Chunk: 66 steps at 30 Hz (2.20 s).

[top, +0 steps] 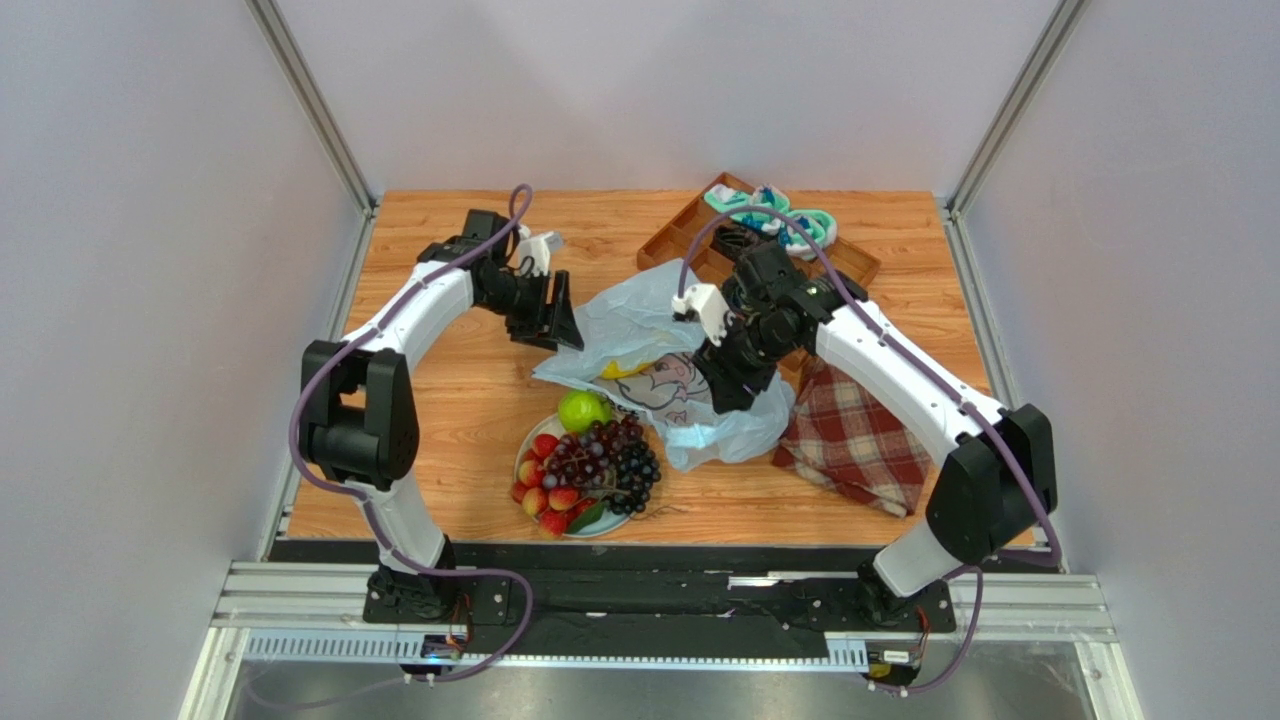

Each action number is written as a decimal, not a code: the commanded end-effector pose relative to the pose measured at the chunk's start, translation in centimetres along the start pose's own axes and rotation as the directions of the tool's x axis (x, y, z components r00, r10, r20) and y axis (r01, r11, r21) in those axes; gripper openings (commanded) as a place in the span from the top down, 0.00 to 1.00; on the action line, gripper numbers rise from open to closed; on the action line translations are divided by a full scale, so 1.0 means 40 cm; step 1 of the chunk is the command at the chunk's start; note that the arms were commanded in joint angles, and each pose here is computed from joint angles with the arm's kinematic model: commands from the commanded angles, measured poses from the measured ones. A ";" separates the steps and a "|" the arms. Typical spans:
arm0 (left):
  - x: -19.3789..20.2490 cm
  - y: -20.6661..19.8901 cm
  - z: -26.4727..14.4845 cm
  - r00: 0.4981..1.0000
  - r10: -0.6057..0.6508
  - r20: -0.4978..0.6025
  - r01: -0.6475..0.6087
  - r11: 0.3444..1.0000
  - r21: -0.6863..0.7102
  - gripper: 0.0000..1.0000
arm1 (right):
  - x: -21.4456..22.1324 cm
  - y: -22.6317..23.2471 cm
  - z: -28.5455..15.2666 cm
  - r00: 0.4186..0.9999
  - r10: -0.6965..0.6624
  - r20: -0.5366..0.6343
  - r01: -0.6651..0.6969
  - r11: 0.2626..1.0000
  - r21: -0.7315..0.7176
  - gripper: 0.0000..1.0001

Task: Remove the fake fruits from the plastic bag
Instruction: Adjust the plastic bag at the center of the board.

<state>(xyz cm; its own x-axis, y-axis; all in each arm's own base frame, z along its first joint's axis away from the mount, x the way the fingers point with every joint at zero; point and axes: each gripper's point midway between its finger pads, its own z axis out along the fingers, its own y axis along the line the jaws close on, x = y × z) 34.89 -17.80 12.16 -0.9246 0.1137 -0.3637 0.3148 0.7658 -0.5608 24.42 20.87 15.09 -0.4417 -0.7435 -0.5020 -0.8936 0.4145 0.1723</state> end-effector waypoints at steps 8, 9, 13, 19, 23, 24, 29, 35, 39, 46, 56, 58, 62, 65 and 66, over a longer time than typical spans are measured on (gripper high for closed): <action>-0.027 -0.220 -0.056 0.998 -0.022 0.065 0.002 0.956 0.293 1.00 | 0.415 -0.076 -0.079 0.928 -0.144 -0.345 0.206 0.967 0.151 0.52; -0.010 -0.253 -0.056 0.999 -0.019 0.050 0.001 0.942 0.335 1.00 | 0.446 -0.098 -0.097 0.930 -0.101 -0.354 0.173 0.969 0.178 0.52; 0.023 -0.347 -0.070 0.998 -0.058 0.025 0.040 0.880 0.474 1.00 | 0.454 -0.147 -0.151 0.934 -0.092 -0.346 0.182 0.955 0.235 0.52; 0.021 -0.331 -0.030 1.000 -0.013 0.014 0.006 0.905 0.424 1.00 | 0.159 -0.086 -0.232 0.981 -0.192 0.006 0.188 0.967 0.173 0.43; -0.014 -0.289 0.000 0.999 0.008 0.035 -0.019 0.943 0.334 1.00 | 0.000 -0.036 -0.214 0.952 -0.286 0.112 0.275 0.956 0.104 0.40; -0.022 -0.277 0.011 0.999 0.014 0.034 -0.024 0.950 0.312 1.00 | -0.035 -0.017 -0.201 0.938 -0.325 0.122 0.316 0.944 0.094 0.40; -0.081 -0.291 -0.002 0.994 0.075 0.076 -0.095 0.950 0.299 1.00 | -0.092 -0.057 -0.086 0.917 -0.385 0.103 0.378 0.922 0.083 0.50; -0.097 -0.312 -0.019 0.991 0.104 0.087 -0.126 0.938 0.323 1.00 | 0.059 -0.076 0.028 0.925 -0.375 -0.068 0.375 0.927 -0.006 0.60; -0.099 -0.317 -0.023 0.990 0.108 0.097 -0.134 0.935 0.330 1.00 | 0.223 0.031 0.008 0.919 -0.362 -0.155 0.348 0.931 -0.111 0.62; -0.038 -0.370 -0.047 0.993 0.088 0.081 -0.113 0.910 0.399 1.00 | 0.291 0.357 -0.164 0.905 -0.417 -0.080 0.357 0.849 -0.388 0.66; 0.131 -0.553 -0.159 0.946 0.304 0.114 -0.314 0.767 0.560 1.00 | 0.361 0.465 -0.337 0.768 -0.641 0.020 0.622 0.737 -0.262 0.51; 0.110 -0.554 -0.156 0.938 0.319 0.135 -0.339 0.772 0.538 1.00 | 0.318 0.405 -0.296 0.724 -0.690 0.003 0.684 0.717 -0.135 0.51; 0.074 -0.483 -0.080 0.944 0.319 0.084 -0.324 0.849 0.417 1.00 | 0.227 0.351 -0.240 0.679 -0.734 0.021 0.734 0.678 -0.048 0.51; 0.074 -0.448 -0.071 0.932 0.354 0.074 -0.356 0.864 0.356 1.00 | 0.160 0.313 -0.247 0.732 -0.679 0.064 0.681 0.732 -0.029 0.53; 0.080 -0.450 -0.072 0.930 0.359 0.081 -0.362 0.857 0.367 1.00 | 0.128 0.304 -0.252 0.725 -0.681 0.099 0.686 0.727 -0.022 0.53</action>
<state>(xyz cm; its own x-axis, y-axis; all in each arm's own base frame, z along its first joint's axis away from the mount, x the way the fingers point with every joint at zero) 25.11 -30.52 24.22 -0.7702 0.2905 -0.5678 0.6377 0.3381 -0.6921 7.26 16.39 21.31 0.2814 -0.7856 -0.5511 -0.9595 -0.2399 -0.1480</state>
